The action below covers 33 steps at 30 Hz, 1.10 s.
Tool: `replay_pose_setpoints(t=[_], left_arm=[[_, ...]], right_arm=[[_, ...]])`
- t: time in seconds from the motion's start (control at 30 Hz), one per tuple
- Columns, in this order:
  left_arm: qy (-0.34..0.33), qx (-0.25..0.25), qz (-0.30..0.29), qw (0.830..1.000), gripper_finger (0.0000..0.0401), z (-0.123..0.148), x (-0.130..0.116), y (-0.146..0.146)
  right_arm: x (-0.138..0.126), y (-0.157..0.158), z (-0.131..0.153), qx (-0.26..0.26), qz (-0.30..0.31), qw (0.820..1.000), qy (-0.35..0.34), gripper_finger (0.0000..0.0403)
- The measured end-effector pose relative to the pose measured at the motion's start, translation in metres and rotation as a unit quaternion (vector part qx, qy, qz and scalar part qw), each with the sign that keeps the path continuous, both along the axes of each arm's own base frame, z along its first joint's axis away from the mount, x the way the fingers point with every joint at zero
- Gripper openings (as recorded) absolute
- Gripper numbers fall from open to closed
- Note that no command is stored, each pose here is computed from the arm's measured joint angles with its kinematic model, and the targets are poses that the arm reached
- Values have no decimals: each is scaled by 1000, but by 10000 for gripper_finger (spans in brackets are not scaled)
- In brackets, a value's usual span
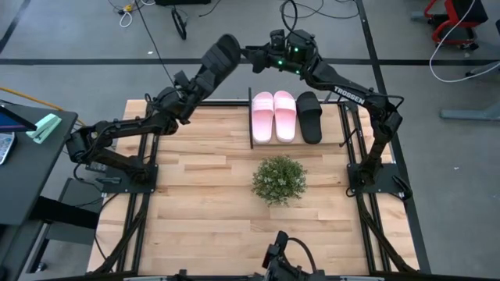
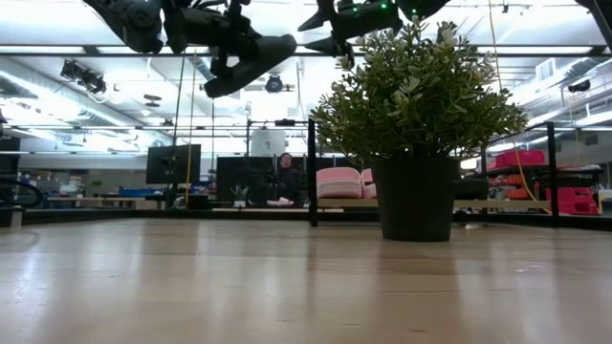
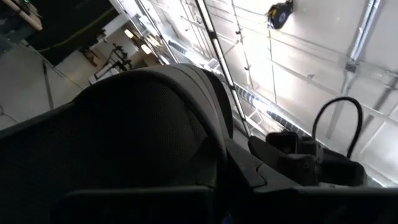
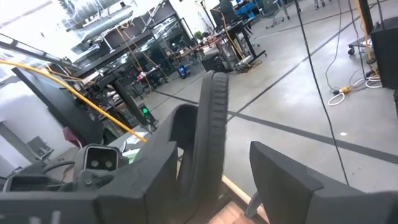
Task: Pick and place slides into the shelf
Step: Put the black slide on the shelf
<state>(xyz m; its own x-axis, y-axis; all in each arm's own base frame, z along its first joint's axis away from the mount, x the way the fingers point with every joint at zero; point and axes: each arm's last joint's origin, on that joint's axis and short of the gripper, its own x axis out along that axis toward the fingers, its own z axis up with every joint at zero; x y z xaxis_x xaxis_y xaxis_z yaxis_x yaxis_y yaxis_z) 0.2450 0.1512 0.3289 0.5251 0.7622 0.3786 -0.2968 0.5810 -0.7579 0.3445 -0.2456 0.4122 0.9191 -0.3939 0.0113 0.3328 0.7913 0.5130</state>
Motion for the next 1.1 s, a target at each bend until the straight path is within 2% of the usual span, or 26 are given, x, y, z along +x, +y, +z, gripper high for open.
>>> replay_pose_setpoints(t=[0.37, 0.63, 1.1], left_arm=[[-18, -15, 35, 999, 13, 1, -1, -2], [-21, -17, 33, 999, 13, 1, 2, -6], [-27, -18, 13, 999, 13, 0, 4, -7]], right_arm=[[5, 5, -2, 3, 4, 1000, 1, 195], [16, 5, -9, 23, 0, 1000, -18, 206], [23, 14, -12, 42, -2, 999, -21, 197]])
